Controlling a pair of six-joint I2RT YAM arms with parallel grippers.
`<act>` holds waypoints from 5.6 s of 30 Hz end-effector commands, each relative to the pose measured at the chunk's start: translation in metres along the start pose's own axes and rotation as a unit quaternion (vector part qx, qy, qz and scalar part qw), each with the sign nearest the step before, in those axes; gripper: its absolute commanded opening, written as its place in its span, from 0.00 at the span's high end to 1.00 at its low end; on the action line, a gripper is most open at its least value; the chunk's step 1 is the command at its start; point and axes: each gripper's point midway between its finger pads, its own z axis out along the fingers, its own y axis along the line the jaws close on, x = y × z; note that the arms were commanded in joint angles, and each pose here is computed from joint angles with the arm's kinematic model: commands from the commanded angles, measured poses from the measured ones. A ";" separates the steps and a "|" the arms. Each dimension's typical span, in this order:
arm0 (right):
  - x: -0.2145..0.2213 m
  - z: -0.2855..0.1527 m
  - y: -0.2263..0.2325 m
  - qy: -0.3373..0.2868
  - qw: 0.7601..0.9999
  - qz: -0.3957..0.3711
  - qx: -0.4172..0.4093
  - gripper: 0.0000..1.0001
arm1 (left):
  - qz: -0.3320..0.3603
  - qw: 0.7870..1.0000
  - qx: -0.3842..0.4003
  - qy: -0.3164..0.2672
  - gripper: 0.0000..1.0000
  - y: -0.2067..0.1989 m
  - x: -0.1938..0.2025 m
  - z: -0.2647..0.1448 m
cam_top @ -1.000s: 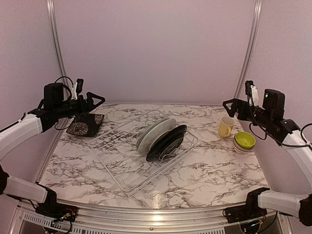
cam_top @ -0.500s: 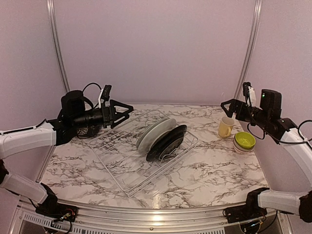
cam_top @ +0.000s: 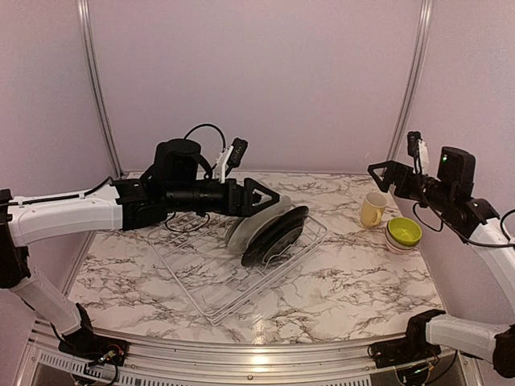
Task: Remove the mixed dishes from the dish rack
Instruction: Grab the plate from the dish rack, then place the plate on the plate.
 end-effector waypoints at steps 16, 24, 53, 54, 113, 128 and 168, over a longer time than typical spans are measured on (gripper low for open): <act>-0.003 -0.001 0.003 -0.008 1.000 -0.017 -0.005 0.02 | 0.162 0.953 -0.202 0.155 0.30 0.031 0.066 0.034; -0.002 0.000 0.002 -0.009 1.000 -0.013 -0.005 0.02 | 0.174 0.936 -0.224 0.208 0.48 0.048 0.084 0.050; -0.003 -0.017 0.003 -0.017 0.999 -0.027 0.007 0.01 | 0.218 0.897 -0.199 0.330 0.82 0.063 0.128 0.066; -0.003 -0.017 0.002 -0.018 0.999 -0.026 0.009 0.01 | 0.222 0.895 -0.201 0.331 0.85 0.064 0.127 0.066; 0.000 0.005 0.002 -0.006 1.000 -0.008 -0.011 0.01 | 0.233 0.962 0.016 0.139 1.00 -0.079 0.000 0.000; 0.000 0.001 0.001 -0.007 1.000 -0.013 -0.005 0.02 | 0.227 0.965 0.053 -0.122 1.00 -0.119 -0.100 -0.108; -0.003 -0.014 0.008 -0.020 1.000 -0.017 -0.011 0.02 | 0.241 0.588 -0.763 0.115 1.00 0.264 -0.109 -0.228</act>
